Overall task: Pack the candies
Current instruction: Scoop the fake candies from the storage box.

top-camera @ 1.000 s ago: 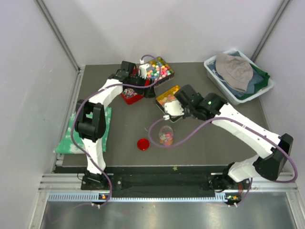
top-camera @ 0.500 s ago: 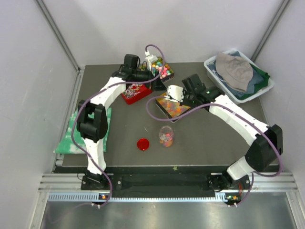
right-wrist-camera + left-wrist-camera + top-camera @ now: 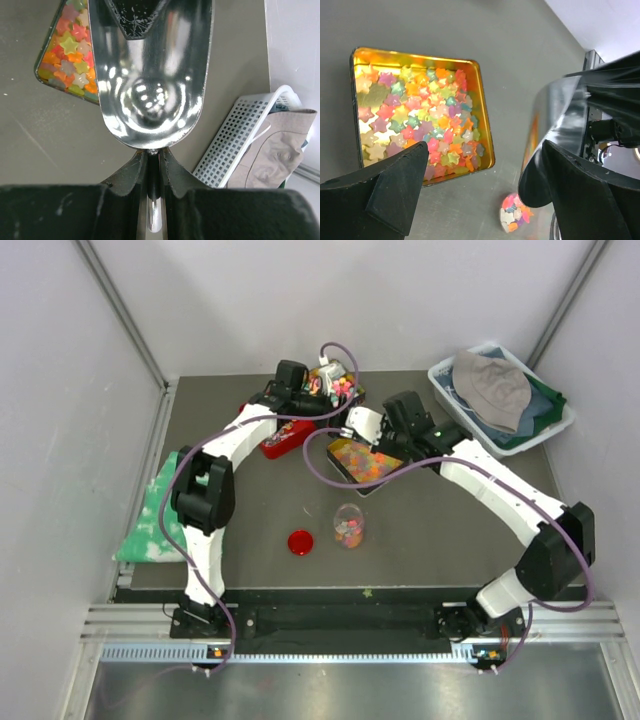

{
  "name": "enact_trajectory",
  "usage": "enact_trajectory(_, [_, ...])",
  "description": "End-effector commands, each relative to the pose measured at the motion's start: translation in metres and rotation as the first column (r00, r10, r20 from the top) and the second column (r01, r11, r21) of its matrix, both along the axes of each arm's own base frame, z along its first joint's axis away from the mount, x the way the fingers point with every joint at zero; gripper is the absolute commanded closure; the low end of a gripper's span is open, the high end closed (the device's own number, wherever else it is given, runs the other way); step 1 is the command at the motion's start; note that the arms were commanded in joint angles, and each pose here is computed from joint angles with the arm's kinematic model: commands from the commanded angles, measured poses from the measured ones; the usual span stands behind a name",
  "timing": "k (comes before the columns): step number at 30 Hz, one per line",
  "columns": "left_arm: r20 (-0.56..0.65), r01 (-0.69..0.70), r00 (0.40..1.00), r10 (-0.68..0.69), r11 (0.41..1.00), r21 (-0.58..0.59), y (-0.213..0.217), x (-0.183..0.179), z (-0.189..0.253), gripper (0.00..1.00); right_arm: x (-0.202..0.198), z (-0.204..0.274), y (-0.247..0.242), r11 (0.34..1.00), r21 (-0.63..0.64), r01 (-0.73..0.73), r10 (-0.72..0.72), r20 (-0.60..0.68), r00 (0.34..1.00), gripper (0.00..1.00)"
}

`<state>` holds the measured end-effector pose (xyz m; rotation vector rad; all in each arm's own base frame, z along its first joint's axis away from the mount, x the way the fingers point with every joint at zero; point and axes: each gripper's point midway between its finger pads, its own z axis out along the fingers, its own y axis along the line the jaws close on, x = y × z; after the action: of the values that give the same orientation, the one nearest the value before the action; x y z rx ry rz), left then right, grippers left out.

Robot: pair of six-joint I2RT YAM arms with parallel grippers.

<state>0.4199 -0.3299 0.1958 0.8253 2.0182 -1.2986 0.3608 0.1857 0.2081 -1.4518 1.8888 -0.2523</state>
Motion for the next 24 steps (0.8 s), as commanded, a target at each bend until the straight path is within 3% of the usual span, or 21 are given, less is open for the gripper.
enact_trajectory(1, [0.060,-0.007,0.998,0.006,1.000,0.007,-0.002,0.010,0.007,0.01,-0.005,0.055,0.014,0.990,0.139,-0.033,0.017,0.113,0.993,1.00])
enact_trajectory(21, [0.045,-0.013,0.999,0.011,0.999,0.052,0.000,0.013,-0.011,0.01,-0.018,0.080,0.026,0.970,0.237,-0.043,0.011,0.134,0.991,1.00])
enact_trajectory(24, [0.050,-0.067,0.997,0.064,0.997,0.048,0.007,0.026,-0.006,0.01,-0.015,0.072,0.020,0.981,0.193,-0.019,-0.005,0.123,0.992,1.00])
